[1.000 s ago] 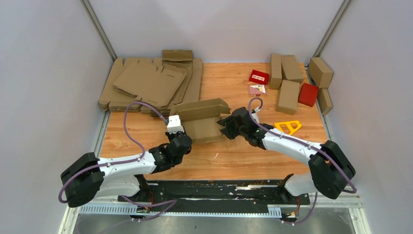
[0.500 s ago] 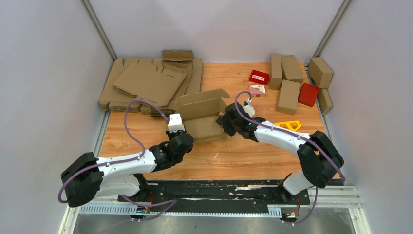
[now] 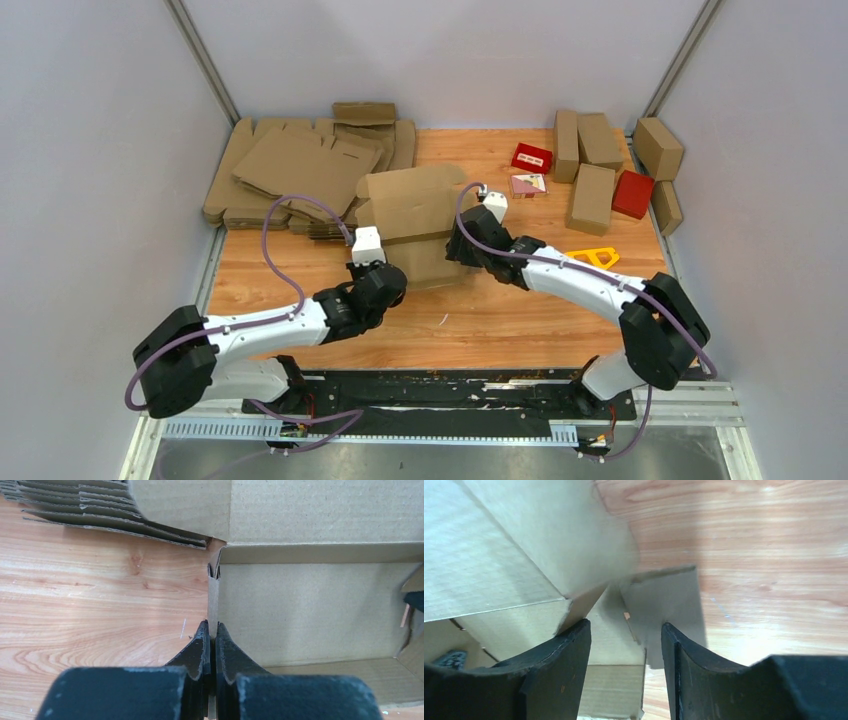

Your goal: Fold the paper box

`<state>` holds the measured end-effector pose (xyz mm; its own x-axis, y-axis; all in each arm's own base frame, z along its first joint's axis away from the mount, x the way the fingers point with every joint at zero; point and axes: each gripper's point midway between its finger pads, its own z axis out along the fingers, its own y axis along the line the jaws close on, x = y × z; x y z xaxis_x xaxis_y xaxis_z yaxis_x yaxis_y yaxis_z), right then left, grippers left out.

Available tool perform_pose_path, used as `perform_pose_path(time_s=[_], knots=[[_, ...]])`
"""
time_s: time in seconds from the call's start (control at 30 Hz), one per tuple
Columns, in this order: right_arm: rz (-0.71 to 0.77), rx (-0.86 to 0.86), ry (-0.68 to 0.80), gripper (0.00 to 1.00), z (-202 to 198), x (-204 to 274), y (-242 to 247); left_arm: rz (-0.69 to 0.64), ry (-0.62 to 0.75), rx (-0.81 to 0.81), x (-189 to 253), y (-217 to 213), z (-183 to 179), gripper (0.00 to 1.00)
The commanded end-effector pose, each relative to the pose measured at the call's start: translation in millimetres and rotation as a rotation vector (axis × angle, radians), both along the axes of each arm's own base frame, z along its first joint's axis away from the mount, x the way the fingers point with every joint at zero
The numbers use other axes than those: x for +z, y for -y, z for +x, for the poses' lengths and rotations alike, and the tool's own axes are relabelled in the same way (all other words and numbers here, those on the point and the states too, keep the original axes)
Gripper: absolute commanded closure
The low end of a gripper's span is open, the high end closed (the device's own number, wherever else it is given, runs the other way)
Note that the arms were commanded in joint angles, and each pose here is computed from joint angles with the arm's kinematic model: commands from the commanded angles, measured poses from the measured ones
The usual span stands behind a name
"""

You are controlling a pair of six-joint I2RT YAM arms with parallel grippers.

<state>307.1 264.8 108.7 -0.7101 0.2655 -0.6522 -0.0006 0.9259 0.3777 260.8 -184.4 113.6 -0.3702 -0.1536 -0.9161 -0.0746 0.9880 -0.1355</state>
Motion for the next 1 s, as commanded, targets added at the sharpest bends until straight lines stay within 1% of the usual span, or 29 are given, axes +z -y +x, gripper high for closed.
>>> perform_pose_path(time_s=[0.0, 0.13, 0.3, 0.43, 0.67, 0.97], knots=[[-0.172, 0.025, 0.124, 0.45, 8.0, 26.9, 27.6, -0.052, 0.006, 0.008, 10.6, 8.6, 1.0, 1.00], [-0.189, 0.018, 0.118, 0.44, 7.9, 24.0, 30.6, -0.069, 0.013, 0.006, 12.2, 8.6, 0.5, 1.00], [-0.139, 0.039, 0.115, 0.43, 4.5, 24.1, 23.0, -0.076, 0.012, 0.008, 12.3, 8.7, 0.0, 1.00], [-0.161, 0.042, 0.129, 0.42, 3.3, 27.0, 28.9, -0.078, 0.010, 0.000, 14.9, 9.2, -0.7, 1.00], [-0.199, 0.126, 0.127, 0.33, -7.4, 15.1, 17.2, -0.080, 0.008, -0.008, 17.8, 9.9, -1.3, 1.00], [-0.271, 0.171, 0.087, 0.34, -13.2, -8.2, 19.5, -0.156, 0.012, -0.019, 24.8, 13.0, -4.8, 1.00]])
